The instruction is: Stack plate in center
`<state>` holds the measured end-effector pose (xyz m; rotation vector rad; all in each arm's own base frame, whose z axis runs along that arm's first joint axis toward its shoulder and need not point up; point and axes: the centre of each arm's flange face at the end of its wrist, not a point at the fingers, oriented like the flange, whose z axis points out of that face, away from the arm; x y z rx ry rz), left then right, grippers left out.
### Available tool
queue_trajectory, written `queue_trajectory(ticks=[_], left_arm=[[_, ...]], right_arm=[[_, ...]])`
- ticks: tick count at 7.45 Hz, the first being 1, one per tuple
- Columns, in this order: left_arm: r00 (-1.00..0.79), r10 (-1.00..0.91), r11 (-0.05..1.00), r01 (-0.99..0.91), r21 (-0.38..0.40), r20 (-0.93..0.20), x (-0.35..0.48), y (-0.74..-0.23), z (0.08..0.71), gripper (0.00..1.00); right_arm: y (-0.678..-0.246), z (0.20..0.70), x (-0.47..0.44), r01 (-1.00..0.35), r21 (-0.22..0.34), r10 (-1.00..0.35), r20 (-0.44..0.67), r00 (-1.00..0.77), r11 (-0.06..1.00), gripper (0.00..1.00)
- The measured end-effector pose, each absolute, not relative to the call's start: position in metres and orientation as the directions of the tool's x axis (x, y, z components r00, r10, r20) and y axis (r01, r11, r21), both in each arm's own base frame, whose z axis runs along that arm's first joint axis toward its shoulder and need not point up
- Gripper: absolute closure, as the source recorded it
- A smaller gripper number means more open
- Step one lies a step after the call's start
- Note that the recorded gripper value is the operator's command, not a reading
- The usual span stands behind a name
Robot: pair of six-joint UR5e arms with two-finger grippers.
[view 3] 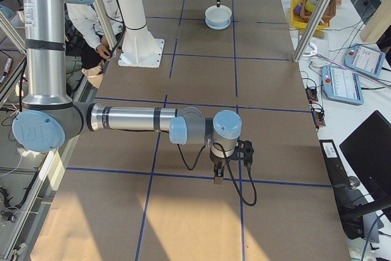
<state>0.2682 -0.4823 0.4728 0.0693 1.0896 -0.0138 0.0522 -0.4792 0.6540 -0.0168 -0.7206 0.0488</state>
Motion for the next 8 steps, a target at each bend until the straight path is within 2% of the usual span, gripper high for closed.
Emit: queue_trajectory(ticks=[1,5,6,8], left_arm=[[0.474,0.011,0.998,0.044,0.036,-0.880,0.267,-0.484,0.485,0.01],[0.483,-0.023,0.998,0.055,0.004,-0.875,0.256,-0.486,0.504,0.00],[0.485,-0.025,0.998,0.069,0.010,-0.874,0.235,-0.491,0.510,0.00],[0.523,0.024,0.994,0.076,0.075,-0.852,0.175,-0.504,0.533,0.00]], right_arm=[[-0.479,0.654,0.052,-0.039,-0.032,0.050,0.659,0.750,0.999,0.00],[-0.479,0.654,0.052,-0.039,-0.033,0.051,0.659,0.750,0.999,0.00],[-0.479,0.654,0.052,-0.039,-0.033,0.050,0.659,0.750,0.999,0.00],[-0.479,0.654,0.052,-0.039,-0.033,0.051,0.659,0.750,0.999,0.00]])
